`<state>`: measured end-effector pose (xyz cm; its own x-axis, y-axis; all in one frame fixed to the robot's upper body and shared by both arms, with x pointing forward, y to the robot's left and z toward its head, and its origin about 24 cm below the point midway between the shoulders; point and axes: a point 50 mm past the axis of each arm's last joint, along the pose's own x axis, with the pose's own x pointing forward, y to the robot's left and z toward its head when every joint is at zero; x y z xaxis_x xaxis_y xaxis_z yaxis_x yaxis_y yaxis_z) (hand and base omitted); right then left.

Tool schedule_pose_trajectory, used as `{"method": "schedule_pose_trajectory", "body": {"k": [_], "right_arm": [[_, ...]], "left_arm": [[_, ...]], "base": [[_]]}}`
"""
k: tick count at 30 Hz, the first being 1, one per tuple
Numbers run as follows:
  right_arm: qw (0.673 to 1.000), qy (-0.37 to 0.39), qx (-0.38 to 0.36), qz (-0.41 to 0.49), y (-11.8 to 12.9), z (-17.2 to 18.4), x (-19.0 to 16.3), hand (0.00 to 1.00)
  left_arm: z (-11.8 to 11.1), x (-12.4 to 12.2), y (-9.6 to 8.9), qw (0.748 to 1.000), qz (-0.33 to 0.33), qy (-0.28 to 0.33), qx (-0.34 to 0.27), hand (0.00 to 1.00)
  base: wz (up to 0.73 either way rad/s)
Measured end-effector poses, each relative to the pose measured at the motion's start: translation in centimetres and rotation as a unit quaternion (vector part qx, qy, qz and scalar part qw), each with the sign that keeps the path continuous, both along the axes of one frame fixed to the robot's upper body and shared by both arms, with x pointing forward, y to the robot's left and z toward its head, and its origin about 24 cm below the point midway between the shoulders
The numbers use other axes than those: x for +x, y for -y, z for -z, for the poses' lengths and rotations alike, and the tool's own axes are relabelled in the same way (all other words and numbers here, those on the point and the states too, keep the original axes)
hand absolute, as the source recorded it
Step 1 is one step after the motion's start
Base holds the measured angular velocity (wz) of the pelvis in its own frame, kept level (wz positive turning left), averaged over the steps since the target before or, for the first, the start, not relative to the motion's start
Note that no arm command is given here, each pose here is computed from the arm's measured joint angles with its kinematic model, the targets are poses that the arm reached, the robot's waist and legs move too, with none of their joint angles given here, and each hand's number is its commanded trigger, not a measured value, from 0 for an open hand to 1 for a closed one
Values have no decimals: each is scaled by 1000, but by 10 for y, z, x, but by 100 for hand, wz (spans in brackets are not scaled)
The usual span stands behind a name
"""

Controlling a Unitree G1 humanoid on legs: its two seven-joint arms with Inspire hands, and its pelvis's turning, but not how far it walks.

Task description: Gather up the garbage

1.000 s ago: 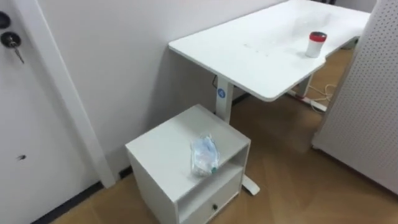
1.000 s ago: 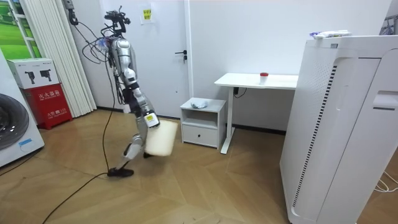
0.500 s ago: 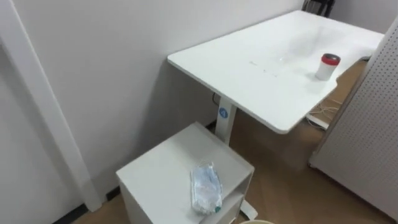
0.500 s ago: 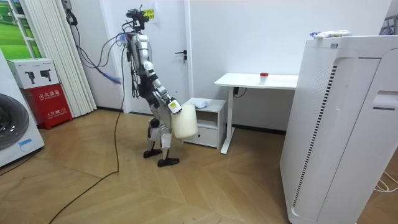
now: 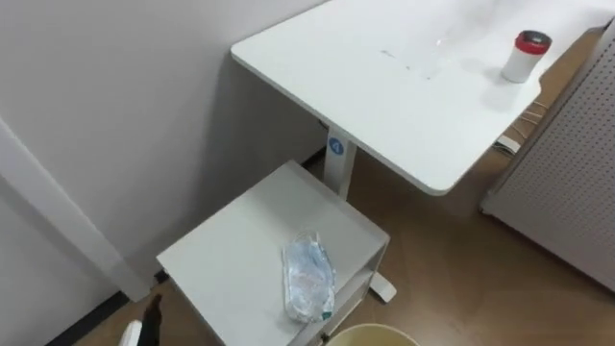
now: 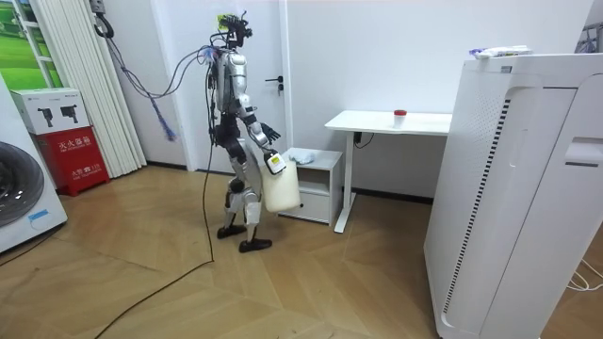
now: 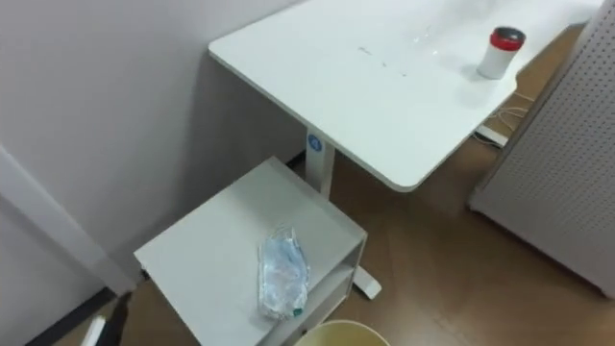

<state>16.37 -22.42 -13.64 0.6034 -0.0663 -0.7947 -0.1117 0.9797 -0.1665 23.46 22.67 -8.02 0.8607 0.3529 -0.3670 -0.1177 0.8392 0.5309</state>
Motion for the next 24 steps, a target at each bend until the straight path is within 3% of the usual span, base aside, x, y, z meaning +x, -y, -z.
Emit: {"method": "schedule_pose_trajectory", "body": {"k": [8, 16, 24], "right_arm": [[999, 36, -9, -36, -13, -9, 23, 100], [996, 79, 0, -47, -29, -20, 46, 100], [995, 85, 22, -43, -35, -22, 49, 100]], "left_arm": [[-19, 24, 5, 998, -4, 57, 31, 0], [-51, 60, 17, 989, 40, 126, 69, 0], [-60, 65, 18, 982, 16, 162, 97, 0]], "base": [[-8], [4], [-11]]}}
